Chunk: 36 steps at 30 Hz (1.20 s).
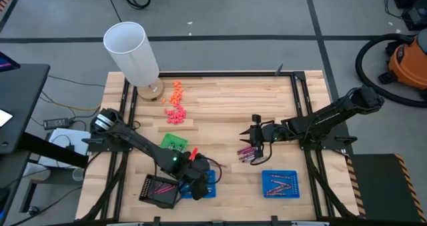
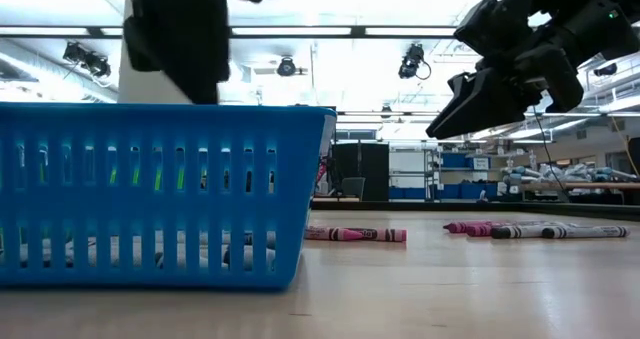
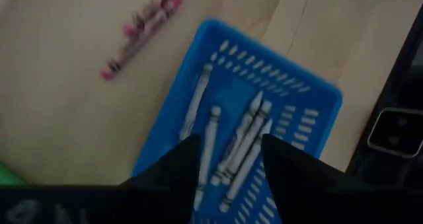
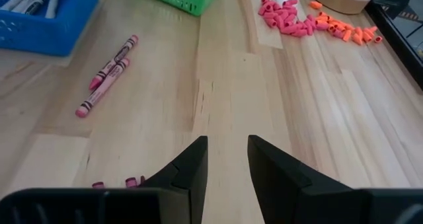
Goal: Sort crayons
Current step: Put the red crayon into the black basket
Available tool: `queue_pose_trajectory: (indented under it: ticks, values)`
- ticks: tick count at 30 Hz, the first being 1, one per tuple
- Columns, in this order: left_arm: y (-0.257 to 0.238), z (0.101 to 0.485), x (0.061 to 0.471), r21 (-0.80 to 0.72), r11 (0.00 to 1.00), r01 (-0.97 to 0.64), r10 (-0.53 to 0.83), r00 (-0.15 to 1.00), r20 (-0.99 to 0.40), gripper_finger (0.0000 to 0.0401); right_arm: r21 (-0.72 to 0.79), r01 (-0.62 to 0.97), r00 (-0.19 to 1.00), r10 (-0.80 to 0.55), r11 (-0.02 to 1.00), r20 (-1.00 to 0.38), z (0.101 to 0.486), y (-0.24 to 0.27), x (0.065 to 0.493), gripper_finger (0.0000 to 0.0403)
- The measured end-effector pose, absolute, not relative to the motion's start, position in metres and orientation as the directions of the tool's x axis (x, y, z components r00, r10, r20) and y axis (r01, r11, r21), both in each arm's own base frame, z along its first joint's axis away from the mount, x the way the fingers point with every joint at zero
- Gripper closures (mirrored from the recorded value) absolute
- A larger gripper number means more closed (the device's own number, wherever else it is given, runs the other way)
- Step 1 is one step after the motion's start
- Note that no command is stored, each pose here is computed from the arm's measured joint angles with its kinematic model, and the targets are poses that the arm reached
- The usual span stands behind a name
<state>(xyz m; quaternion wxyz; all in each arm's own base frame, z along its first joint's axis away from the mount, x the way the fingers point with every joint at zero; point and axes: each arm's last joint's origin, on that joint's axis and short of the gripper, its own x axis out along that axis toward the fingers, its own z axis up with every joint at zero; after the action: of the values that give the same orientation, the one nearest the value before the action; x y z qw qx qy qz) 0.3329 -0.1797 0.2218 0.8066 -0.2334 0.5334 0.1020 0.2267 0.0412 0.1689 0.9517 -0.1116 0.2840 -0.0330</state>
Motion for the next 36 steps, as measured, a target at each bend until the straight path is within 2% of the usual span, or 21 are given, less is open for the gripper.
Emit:
queue_pose_trajectory:
  ticks: [6, 14, 19, 23, 28, 36]
  values:
    - [-0.18, 0.227, 0.338, -0.227, 0.914, -0.335, -0.031, 0.501, -0.865, 0.0229, -0.222, -0.012, 0.841, -0.11, 0.975, -0.529, 0.169, 0.042, 0.227, 0.0285]
    - [-0.184, 0.235, 0.35, -0.193, 0.961, -0.198, -0.024, 0.637, -0.77, 0.023, -0.223, -0.025, 0.841, -0.1, 0.975, -0.532, 0.169, 0.042, 0.227, 0.0285]
    - [-0.185, 0.241, 0.357, -0.133, 0.987, -0.094, -0.028, 0.707, -0.706, 0.0229, -0.191, -0.082, 0.838, -0.036, 0.978, -0.544, 0.169, 0.044, 0.227, 0.0285]
    - [-0.183, 0.243, 0.36, -0.156, 0.982, -0.103, -0.032, 0.728, -0.684, 0.0229, -0.163, -0.163, 0.833, 0.047, 0.973, -0.552, 0.168, 0.047, 0.227, 0.0285]
    - [-0.179, 0.244, 0.363, -0.16, 0.98, -0.119, -0.02, 0.739, -0.674, 0.0229, -0.149, -0.195, 0.822, 0.079, 0.969, -0.564, 0.167, 0.048, 0.226, 0.0285]
    - [-0.174, 0.241, 0.366, 0.004, 0.975, -0.223, 0.177, 0.762, -0.623, 0.0229, -0.168, -0.213, 0.783, 0.066, 0.962, -0.619, 0.15, 0.047, 0.222, 0.0285]
